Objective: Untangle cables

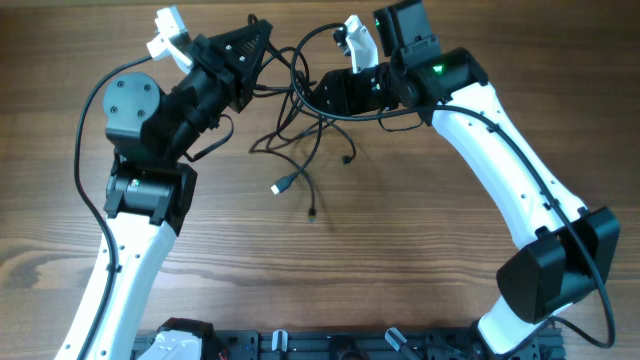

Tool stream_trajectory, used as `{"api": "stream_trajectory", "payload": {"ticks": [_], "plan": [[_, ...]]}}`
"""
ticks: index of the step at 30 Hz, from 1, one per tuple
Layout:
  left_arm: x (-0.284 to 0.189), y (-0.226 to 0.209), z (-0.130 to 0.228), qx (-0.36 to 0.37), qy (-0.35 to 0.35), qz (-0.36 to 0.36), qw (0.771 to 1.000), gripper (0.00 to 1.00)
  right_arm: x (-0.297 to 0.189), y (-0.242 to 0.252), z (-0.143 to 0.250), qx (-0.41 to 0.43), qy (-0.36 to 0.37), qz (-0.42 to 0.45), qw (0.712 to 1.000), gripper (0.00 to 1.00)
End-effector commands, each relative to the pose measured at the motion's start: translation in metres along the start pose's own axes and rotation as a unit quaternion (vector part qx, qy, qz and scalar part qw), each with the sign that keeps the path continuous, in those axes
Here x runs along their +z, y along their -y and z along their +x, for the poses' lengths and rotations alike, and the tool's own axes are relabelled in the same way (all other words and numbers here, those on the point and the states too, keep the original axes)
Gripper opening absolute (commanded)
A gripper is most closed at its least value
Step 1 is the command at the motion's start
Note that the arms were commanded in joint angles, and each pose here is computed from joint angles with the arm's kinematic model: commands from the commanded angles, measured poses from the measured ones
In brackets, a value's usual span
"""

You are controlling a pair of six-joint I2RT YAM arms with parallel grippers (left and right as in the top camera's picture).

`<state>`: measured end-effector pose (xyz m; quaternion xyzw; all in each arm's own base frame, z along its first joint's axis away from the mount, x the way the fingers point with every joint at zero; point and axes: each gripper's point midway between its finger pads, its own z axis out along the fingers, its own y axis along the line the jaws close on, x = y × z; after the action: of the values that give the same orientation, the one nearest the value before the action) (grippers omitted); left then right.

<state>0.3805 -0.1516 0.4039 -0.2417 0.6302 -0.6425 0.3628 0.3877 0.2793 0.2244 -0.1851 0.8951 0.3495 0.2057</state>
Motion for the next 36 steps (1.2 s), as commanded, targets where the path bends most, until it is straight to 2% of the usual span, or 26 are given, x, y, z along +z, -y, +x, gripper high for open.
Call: {"api": "stream_trajectory", "payload": {"ticks": [1, 6, 8, 10, 12, 15, 18, 20, 21, 22, 23, 24, 25, 27, 29, 31, 32, 33, 34, 36], "plan": [[-0.005, 0.004, -0.011, -0.015, 0.034, -0.005, 0.999, 0.04, -0.026, -0.024, -0.012, -0.057, 0.033, -0.023, 0.998, 0.50], [-0.005, -0.004, -0.010, -0.035, 0.034, -0.020, 0.999, 0.04, -0.059, -0.057, -0.021, -0.104, 0.077, -0.045, 0.991, 0.50], [-0.005, -0.006, -0.008, -0.059, 0.027, -0.024, 0.998, 0.04, -0.059, -0.082, -0.020, -0.178, 0.082, -0.096, 0.976, 0.53], [-0.005, -0.015, -0.006, -0.110, 0.028, -0.039, 0.993, 0.04, -0.060, -0.093, -0.026, -0.211, 0.100, -0.109, 0.966, 0.61], [-0.005, -0.015, -0.006, -0.175, 0.028, -0.038, 0.983, 0.04, -0.053, -0.088, -0.031, -0.220, 0.104, -0.103, 0.964, 0.60], [-0.005, -0.015, -0.006, -0.258, 0.031, -0.035, 0.965, 0.04, -0.036, -0.091, -0.024, -0.218, 0.084, -0.115, 0.966, 0.52], [-0.005, -0.015, -0.010, -0.286, 0.044, -0.031, 0.957, 0.04, -0.025, -0.084, -0.021, -0.214, 0.077, -0.081, 0.970, 0.43], [-0.007, -0.017, -0.020, -0.285, 0.074, -0.028, 0.955, 0.04, -0.025, -0.073, -0.020, -0.199, 0.071, -0.060, 0.976, 0.20], [-0.008, -0.024, -0.026, -0.282, 0.095, -0.038, 0.954, 0.04, -0.028, -0.070, -0.021, -0.179, 0.070, -0.058, 0.980, 0.04], [-0.012, -0.039, -0.032, -0.258, 0.122, -0.066, 0.956, 0.09, -0.032, -0.069, -0.021, -0.167, 0.071, -0.056, 0.982, 0.04], [-0.017, -0.058, -0.037, -0.231, 0.148, -0.103, 0.956, 0.26, -0.037, -0.066, -0.022, -0.146, 0.073, -0.054, 0.985, 0.04], [-0.021, -0.076, -0.039, -0.201, 0.158, -0.141, 0.956, 0.49, -0.044, -0.062, -0.023, -0.125, 0.076, -0.051, 0.988, 0.04], [-0.025, -0.093, -0.040, -0.157, 0.162, -0.180, 0.957, 0.61, -0.051, -0.060, -0.024, -0.116, 0.079, -0.048, 0.989, 0.04], [-0.032, -0.119, -0.042, -0.050, 0.152, -0.246, 0.956, 0.77, -0.066, -0.059, -0.026, -0.093, 0.090, -0.044, 0.991, 0.04], [-0.034, -0.140, -0.036, 0.066, 0.099, -0.297, 0.947, 0.88, -0.079, -0.054, -0.026, -0.069, 0.094, -0.025, 0.993, 0.04], [-0.022, -0.142, -0.015, 0.180, -0.004, -0.279, 0.943, 0.94, -0.085, -0.048, -0.021, -0.061, 0.083, 0.001, 0.995, 0.04], [-0.016, -0.142, -0.003, 0.225, -0.056, -0.256, 0.938, 0.94, -0.087, -0.049, -0.017, -0.061, 0.075, 0.002, 0.995, 0.04], [-0.011, -0.146, 0.009, 0.255, -0.104, -0.236, 0.932, 0.93, -0.091, -0.054, -0.014, -0.074, 0.067, -0.005, 0.995, 0.04], [-0.008, -0.151, 0.019, 0.264, -0.139, -0.220, 0.929, 0.99, -0.095, -0.057, -0.013, -0.081, 0.063, -0.004, 0.995, 0.04], [-0.004, -0.162, 0.028, 0.260, -0.188, -0.192, 0.927, 1.00, -0.105, -0.064, -0.010, -0.096, 0.057, -0.005, 0.994, 0.04]]}}
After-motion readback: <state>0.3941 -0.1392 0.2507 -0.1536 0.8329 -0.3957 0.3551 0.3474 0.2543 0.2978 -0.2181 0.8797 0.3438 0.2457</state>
